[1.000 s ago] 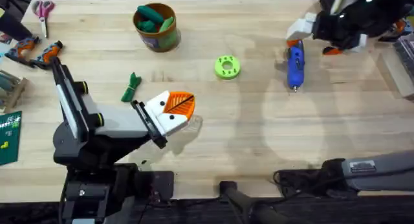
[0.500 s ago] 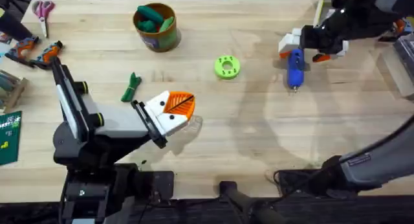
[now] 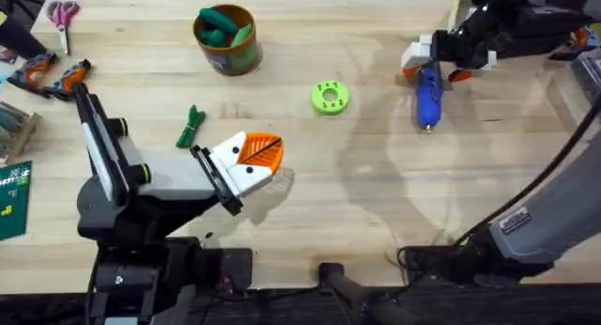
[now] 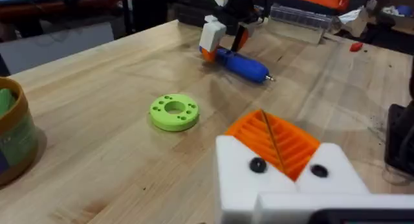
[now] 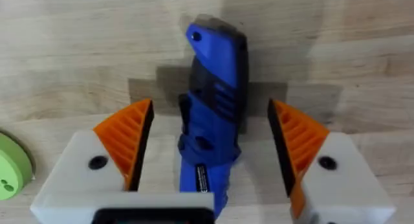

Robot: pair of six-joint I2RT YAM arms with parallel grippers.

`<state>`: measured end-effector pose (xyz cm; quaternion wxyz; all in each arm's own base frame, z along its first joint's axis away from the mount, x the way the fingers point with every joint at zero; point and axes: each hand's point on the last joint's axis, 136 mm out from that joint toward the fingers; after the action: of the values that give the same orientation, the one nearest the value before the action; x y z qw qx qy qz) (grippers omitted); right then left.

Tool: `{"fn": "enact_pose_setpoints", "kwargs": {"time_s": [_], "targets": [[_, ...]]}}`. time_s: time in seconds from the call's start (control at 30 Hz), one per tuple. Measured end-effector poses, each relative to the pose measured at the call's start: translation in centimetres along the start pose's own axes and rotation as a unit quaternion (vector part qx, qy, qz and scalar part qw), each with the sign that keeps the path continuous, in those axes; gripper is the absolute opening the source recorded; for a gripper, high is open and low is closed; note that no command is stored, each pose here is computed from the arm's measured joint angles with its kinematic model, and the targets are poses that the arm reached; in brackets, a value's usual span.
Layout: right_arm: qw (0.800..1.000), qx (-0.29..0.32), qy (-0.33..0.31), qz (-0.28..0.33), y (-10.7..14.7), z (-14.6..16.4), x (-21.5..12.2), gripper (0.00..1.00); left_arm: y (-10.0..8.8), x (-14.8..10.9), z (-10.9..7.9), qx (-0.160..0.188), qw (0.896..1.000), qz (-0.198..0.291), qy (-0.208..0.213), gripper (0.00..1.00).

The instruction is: Pick up the gripper from the table and insert it into the empty holder that is missing its gripper. Then pick up a screw, insert it into the mounting hole, and use the screwdriver to tighten it. Finally, clean up the table by picking up the vegetable and placing it into the bucket.

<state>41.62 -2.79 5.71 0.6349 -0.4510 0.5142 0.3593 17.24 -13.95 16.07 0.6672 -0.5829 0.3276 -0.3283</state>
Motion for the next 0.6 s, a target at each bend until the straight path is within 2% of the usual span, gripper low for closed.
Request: {"fn": "enact_pose_setpoints", "kwargs": {"time_s": [0.2, 0.3, 0.6], "targets": [[1.000, 0.000, -0.001, -0.002, -0.1, 0.0, 0.1, 0.975, 0.0, 0.0, 0.0, 0.000, 1.000, 0.000, 0.000, 0.014], [1.000, 0.000, 0.008, 0.022, 0.5, -0.3, 2.0, 0.976, 0.0, 0.0, 0.0, 0.000, 1.000, 0.000, 0.000, 0.014], [1.000, 0.000, 0.010, 0.022, 0.3, -0.3, 2.0, 0.963, 0.0, 0.0, 0.0, 0.000, 1.000, 0.000, 0.000, 0.014]]}}
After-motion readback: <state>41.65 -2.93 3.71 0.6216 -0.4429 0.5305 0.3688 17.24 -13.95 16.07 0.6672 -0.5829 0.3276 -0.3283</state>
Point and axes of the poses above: each hand's point on the last joint's axis, 136 mm out from that joint toward the fingers, its own x axis out along the fingers, its own z axis along the line the jaws close on, y = z × x, and after that the axes turned 11 degrees about x, right-handed
